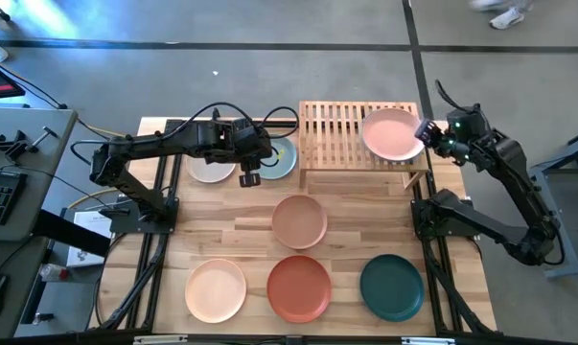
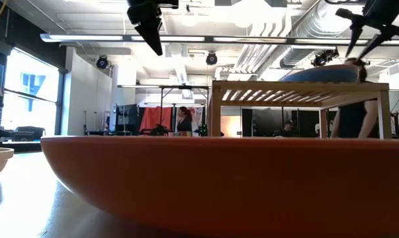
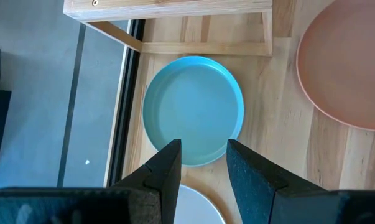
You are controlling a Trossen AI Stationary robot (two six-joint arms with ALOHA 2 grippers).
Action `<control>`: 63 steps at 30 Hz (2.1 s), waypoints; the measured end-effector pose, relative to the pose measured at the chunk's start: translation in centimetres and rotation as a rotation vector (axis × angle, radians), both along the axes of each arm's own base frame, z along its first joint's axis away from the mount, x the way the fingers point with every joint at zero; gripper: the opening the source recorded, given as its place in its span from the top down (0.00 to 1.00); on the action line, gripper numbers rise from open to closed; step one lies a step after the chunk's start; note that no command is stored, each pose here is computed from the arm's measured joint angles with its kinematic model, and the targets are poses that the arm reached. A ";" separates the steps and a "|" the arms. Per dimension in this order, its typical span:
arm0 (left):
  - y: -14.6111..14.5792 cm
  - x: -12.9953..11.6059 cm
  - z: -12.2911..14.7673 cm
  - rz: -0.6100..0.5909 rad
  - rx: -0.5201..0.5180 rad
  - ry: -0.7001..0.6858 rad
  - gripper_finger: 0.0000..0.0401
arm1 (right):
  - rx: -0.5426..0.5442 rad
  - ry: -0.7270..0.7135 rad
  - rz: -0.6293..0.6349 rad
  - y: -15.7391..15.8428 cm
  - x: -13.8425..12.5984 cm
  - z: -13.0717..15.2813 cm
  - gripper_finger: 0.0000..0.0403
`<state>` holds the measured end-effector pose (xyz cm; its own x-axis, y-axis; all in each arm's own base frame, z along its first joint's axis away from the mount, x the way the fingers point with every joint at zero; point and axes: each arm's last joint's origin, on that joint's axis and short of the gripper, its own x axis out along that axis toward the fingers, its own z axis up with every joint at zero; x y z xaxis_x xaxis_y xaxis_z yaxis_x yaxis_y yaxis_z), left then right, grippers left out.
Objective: Place and stack plates onto a shelf
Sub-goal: Stack the green plate on top of the pink plate on the shelf
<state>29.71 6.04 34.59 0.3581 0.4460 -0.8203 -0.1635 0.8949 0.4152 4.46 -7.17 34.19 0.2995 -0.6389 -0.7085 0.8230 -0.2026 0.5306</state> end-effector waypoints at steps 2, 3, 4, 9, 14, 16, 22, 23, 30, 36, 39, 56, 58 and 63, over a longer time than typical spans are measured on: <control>0.0 0.0 0.0 0.018 -0.008 -0.009 0.71 | -0.015 -0.052 0.079 0.1 0.2 0.3 0.76; 0.0 0.0 0.0 0.031 -0.014 -0.016 0.71 | -0.022 -0.084 0.125 0.1 0.4 0.5 0.76; 0.0 0.0 0.0 0.043 -0.020 -0.022 0.71 | -0.025 -0.124 0.172 0.1 0.6 0.6 0.76; -0.2 -0.3 -0.2 0.085 -0.110 -0.025 0.71 | -0.081 -0.309 0.388 0.1 1.8 1.9 0.76; -0.5 -1.0 -1.3 0.111 -0.178 0.059 0.71 | -0.174 -0.422 0.528 0.3 3.0 3.2 0.76; -0.6 -1.5 -1.9 0.123 -0.198 0.114 0.71 | -0.194 -0.460 0.580 0.6 3.5 3.6 0.76; -0.8 -2.1 -4.1 0.183 -0.240 0.196 0.71 | -0.183 -0.524 0.704 1.3 5.5 4.1 0.76; -0.8 -2.2 -4.4 0.187 -0.258 0.207 0.71 | -0.178 -0.523 0.720 1.3 6.0 4.1 0.76; -1.4 -2.5 -5.9 0.187 -0.341 0.249 0.71 | -0.067 -0.531 0.910 2.7 10.0 3.5 0.76; -1.5 -2.4 -6.1 0.183 -0.340 0.241 0.71 | -0.004 -0.470 1.036 4.8 13.0 2.3 0.76; -1.5 -2.4 -6.1 0.188 -0.341 0.239 0.71 | 0.028 -0.436 1.110 6.4 14.1 1.8 0.76; -1.3 -1.5 -6.0 0.173 -0.335 0.147 0.71 | 0.241 -0.207 1.400 14.7 17.1 -2.2 0.76; -1.3 -1.3 -5.9 0.170 -0.334 0.127 0.71 | 0.279 -0.178 1.425 15.4 17.2 -2.7 0.76; -1.3 -1.1 -5.9 0.194 -0.340 0.091 0.71 | 0.307 -0.031 1.487 16.5 17.2 -4.3 0.76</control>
<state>28.63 4.78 28.70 0.2133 0.1955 -0.9572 -0.3191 0.9400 0.1209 21.68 9.32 29.85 0.5360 0.4145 -0.7354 0.3623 0.6739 0.6439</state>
